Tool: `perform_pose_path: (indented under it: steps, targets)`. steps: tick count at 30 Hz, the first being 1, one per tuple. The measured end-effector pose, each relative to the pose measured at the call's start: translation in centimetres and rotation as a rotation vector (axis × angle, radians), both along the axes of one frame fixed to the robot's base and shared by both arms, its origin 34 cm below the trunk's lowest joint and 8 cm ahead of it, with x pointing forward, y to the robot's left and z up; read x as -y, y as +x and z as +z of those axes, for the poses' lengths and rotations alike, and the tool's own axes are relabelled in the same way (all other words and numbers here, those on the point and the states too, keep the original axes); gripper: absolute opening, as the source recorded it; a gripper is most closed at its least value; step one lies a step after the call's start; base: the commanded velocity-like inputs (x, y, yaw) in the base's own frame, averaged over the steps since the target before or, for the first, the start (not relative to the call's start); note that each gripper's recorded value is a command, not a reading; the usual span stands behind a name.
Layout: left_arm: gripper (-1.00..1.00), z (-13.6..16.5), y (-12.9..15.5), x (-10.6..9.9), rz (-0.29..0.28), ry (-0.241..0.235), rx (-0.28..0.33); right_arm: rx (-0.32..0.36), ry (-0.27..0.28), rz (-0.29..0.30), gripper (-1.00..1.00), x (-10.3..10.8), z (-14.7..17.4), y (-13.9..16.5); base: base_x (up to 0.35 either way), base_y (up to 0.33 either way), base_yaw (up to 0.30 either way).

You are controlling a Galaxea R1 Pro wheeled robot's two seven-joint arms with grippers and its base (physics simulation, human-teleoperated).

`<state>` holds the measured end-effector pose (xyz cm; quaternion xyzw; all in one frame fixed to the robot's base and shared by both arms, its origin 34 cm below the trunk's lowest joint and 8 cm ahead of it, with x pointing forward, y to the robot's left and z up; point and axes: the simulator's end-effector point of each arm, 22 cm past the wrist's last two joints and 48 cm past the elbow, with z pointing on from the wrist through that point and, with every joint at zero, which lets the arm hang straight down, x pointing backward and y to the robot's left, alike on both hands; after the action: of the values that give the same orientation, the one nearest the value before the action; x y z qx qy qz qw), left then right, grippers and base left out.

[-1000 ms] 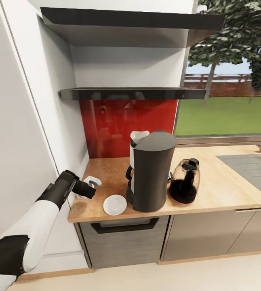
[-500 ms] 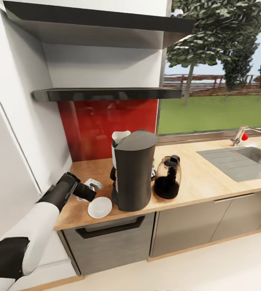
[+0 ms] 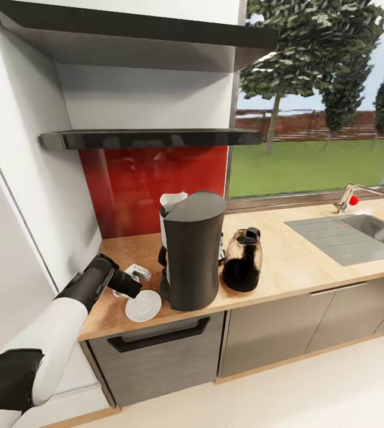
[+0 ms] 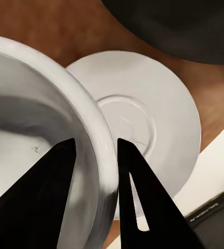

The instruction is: Set up a coffee station on the kitchen countertop: keep the coffee maker on the countertop, move the bottle of coffee from the kitchen shelf to the counter next to the coffee maker, place a paper coffee filter on top of the coffee maker, put the saucer next to the coffee maker with the coffee cup on the saucer, and place the electric kettle next to the coffee maker.

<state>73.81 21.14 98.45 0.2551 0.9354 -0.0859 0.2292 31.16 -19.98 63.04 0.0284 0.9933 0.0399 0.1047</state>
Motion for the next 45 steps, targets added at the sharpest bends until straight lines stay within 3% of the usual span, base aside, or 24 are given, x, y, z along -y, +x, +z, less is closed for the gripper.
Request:
perform_pose_path:
  steps: [13,24,45]
  targets:
    - [-1.00,0.0,0.0,0.1,-0.001,-0.001,0.000,0.000,0.000,0.000,1.00,0.0,0.0,0.0,-0.104,-0.024,-0.011]
    - [-1.00,-0.1,-0.1,0.2,-0.002,-0.004,-0.001,-0.001,0.000,0.000,1.00,0.0,0.0,0.0,-0.001,0.000,-0.212]
    - [-1.00,-1.3,-0.9,0.0,-0.001,0.000,-0.021,-0.001,0.000,0.001,1.00,0.0,0.0,0.0,-0.035,-0.015,-0.006]
